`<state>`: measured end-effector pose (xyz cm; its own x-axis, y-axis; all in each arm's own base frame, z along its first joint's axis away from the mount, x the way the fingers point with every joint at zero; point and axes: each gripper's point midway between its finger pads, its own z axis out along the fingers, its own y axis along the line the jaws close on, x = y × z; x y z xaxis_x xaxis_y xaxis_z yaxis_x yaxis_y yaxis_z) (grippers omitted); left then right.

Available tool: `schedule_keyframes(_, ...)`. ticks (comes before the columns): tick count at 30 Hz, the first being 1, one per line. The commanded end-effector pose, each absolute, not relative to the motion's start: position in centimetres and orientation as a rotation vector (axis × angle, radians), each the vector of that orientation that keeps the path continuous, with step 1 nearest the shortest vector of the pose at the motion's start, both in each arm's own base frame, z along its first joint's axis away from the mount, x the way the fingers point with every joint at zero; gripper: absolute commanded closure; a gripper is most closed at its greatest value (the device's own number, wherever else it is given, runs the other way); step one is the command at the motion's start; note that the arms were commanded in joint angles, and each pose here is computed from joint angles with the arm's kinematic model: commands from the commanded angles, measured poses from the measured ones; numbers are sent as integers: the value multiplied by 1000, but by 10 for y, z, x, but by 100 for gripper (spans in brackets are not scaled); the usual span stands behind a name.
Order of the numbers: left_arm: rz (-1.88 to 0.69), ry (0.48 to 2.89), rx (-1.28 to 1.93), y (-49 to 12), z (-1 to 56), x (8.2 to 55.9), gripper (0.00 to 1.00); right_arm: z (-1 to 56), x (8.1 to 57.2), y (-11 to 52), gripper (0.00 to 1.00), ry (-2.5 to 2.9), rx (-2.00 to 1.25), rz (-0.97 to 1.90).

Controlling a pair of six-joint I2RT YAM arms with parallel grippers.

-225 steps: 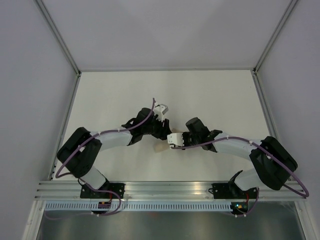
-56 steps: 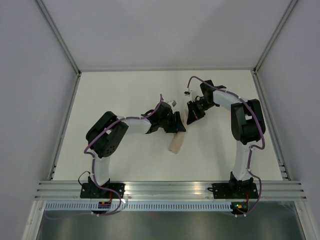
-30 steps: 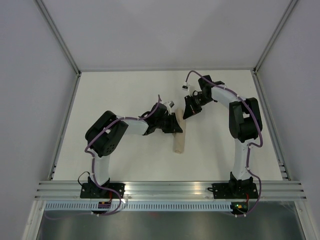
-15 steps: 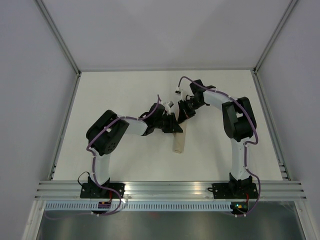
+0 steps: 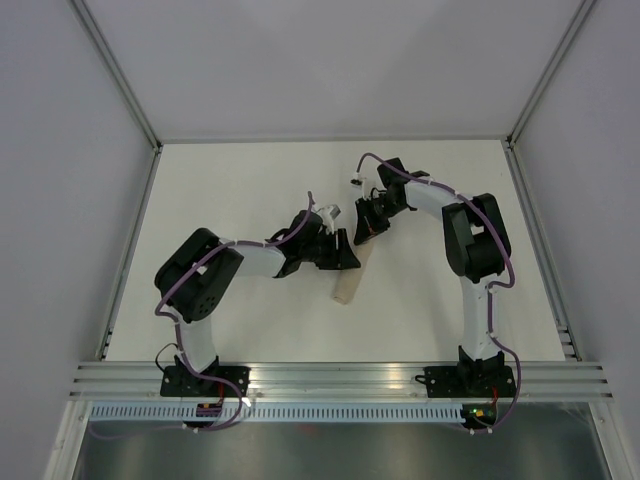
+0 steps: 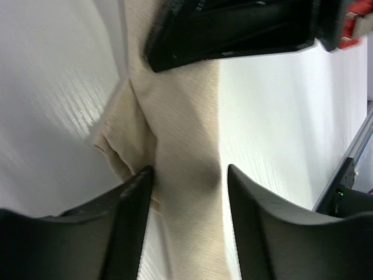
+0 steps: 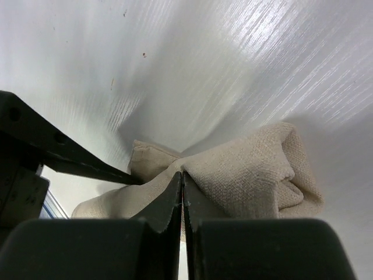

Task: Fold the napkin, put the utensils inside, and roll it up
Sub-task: Roll the napkin with the utensil

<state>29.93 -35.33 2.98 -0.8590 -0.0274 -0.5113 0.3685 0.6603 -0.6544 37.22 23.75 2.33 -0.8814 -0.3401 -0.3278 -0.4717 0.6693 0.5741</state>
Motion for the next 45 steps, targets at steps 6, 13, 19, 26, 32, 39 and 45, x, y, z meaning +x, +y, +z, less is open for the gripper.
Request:
schedule_keyframes(6, -845, 2327, 336, -323, 52, 305, 36, -14, 395, 206, 94, 2769, -656, 699)
schedule_keyframes(13, -530, 2146, 572, -341, 90, 303, 36, -14, 399, 207, 94, 2770, -672, 703)
schedule_keyframes(19, -352, 2102, 680, -369, 84, 300, 36, -16, 397, 207, 93, 2782, -681, 708)
schedule_keyframes(26, -129, 2071, 680, -378, 68, 318, 37, -16, 397, 206, 94, 2787, -688, 705)
schedule_keyframes(32, -84, 2060, 699, -383, 57, 320, 38, -13, 399, 207, 94, 2783, -689, 712)
schedule_keyframes(39, -49, 1975, 659, -391, 72, 317, 39, -15, 398, 207, 94, 2790, -688, 715)
schedule_keyframes(45, -66, 1934, 702, -403, 84, 314, 37, -14, 399, 208, 94, 2786, -693, 714)
